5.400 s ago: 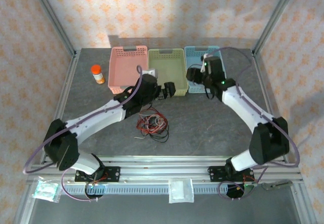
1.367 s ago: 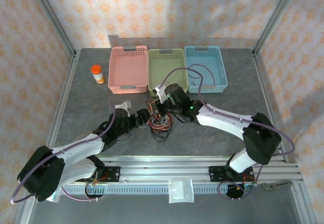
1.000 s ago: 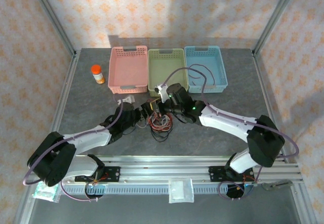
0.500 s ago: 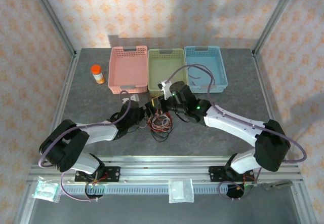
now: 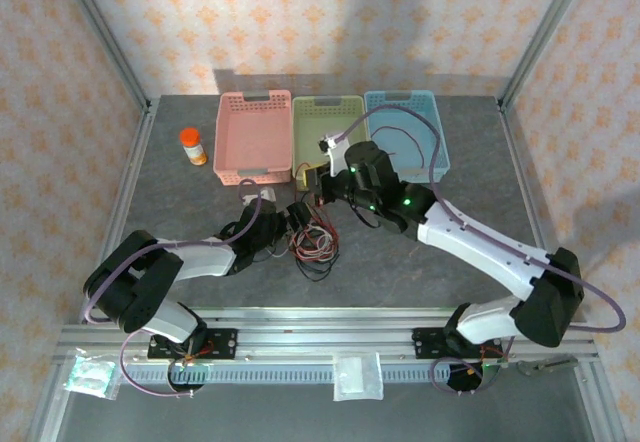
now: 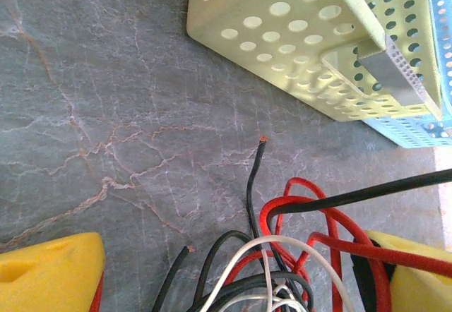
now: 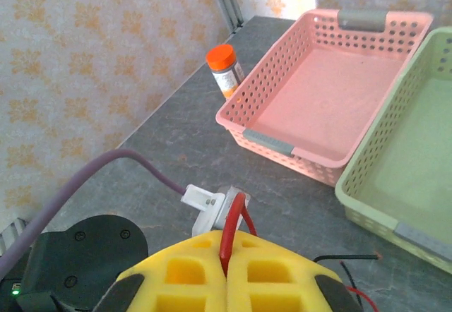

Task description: Untangle the cables

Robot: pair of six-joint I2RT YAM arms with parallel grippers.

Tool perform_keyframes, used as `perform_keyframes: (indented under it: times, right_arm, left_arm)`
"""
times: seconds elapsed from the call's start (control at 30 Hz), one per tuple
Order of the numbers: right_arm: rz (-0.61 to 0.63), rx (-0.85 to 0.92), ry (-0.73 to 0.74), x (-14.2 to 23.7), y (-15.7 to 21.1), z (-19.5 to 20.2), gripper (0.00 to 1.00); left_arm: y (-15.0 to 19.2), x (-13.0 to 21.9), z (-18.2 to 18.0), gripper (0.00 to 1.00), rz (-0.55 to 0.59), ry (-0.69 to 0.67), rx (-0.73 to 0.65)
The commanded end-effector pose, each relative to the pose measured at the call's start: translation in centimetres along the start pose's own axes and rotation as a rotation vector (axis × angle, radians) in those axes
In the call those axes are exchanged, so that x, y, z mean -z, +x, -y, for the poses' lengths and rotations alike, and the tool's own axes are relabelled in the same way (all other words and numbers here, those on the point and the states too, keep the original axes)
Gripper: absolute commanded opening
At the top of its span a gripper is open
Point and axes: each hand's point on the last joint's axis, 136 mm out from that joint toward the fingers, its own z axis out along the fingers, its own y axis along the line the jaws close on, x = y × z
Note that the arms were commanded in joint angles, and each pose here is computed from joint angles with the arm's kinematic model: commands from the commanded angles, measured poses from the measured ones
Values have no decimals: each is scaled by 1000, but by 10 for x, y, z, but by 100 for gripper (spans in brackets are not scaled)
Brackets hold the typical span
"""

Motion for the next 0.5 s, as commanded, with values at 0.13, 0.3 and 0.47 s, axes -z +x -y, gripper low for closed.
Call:
perform_keyframes:
  times: [0.13, 0.3, 0.47]
  right_arm:
    - [171, 35, 19, 43, -62, -10, 0]
    - [217, 67, 4, 58, -80, -18, 0]
    - [245, 82, 28, 71, -95, -19, 0]
  left_arm:
    - [-1, 1, -12, 91, 6, -77, -23]
    - [2, 1, -11, 93, -24, -86, -56]
    - [5, -2, -17, 93, -29, -101, -47]
